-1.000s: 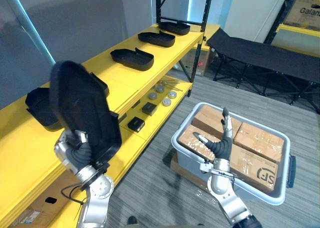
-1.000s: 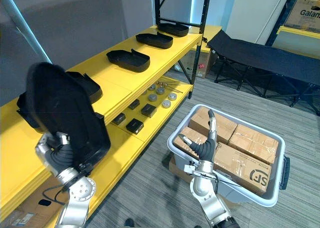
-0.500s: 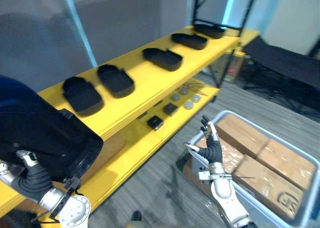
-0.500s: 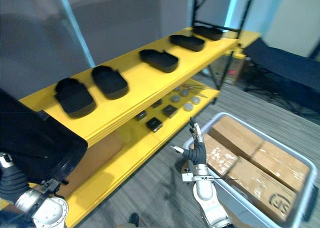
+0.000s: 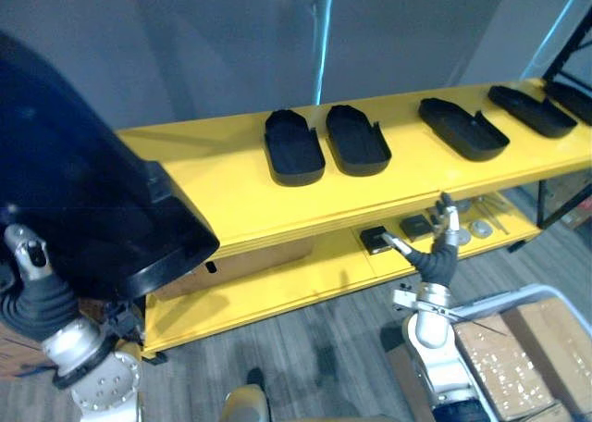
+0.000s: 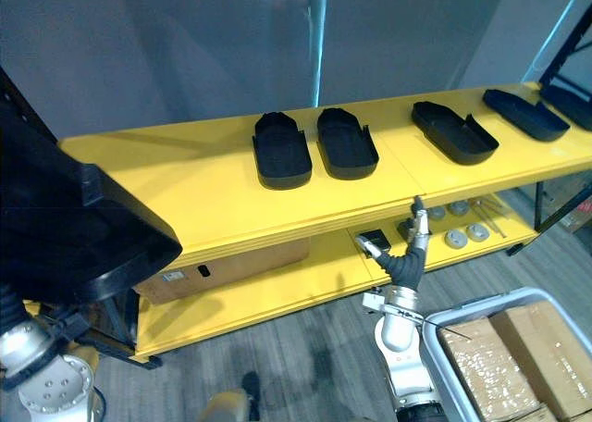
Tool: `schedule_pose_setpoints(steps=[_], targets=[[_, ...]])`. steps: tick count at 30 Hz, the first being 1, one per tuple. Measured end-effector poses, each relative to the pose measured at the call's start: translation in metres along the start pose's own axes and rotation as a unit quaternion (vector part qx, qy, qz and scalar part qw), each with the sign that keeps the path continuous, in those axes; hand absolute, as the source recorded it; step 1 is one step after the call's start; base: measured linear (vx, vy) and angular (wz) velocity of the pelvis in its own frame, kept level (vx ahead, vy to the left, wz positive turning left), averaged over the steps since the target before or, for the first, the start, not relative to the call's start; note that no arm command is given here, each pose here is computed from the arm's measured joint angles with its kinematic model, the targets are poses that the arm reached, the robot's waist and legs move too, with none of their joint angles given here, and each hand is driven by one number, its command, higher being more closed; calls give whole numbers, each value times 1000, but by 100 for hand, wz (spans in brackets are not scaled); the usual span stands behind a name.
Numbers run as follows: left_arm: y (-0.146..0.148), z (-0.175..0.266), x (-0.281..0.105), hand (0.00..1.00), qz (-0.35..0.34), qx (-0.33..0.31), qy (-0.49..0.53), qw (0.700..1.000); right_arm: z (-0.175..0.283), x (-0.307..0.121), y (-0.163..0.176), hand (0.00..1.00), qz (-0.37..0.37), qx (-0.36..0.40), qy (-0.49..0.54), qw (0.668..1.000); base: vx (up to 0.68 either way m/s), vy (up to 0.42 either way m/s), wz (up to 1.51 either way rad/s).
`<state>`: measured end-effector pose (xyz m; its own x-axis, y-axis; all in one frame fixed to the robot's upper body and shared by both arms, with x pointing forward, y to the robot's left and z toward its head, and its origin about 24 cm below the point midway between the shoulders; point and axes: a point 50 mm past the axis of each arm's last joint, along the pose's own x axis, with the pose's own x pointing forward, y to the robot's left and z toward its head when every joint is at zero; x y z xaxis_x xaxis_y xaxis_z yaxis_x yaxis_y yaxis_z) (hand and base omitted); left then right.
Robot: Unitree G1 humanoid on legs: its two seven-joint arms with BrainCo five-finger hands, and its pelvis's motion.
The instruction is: Walk over and take plastic housings, then place them on the shelf
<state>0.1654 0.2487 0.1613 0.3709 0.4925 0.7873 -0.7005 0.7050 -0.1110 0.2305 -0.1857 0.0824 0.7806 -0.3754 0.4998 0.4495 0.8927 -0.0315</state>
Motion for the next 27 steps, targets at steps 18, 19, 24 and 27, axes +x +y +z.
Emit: schedule_pose_setpoints(steps=[18,19,24,27], targets=[[-22,-5,-16,100,-71,-42,65,994,84,52,-65,0,-42,-24,-229,972,74,-112,47],[-24,-6,-14,100,-75,-42,65,994,79,48,-67,0,-41,-20,-211,976,47,1,-10],[-22,-19,-7,100,-94,3,74,993,59,28,-70,0,-45,34,-136,989,9,40,-23],[-18,-23,-4,100,-84,10,86,993,47,11,-62,0,-22,65,-87,994,-25,66,-18]])
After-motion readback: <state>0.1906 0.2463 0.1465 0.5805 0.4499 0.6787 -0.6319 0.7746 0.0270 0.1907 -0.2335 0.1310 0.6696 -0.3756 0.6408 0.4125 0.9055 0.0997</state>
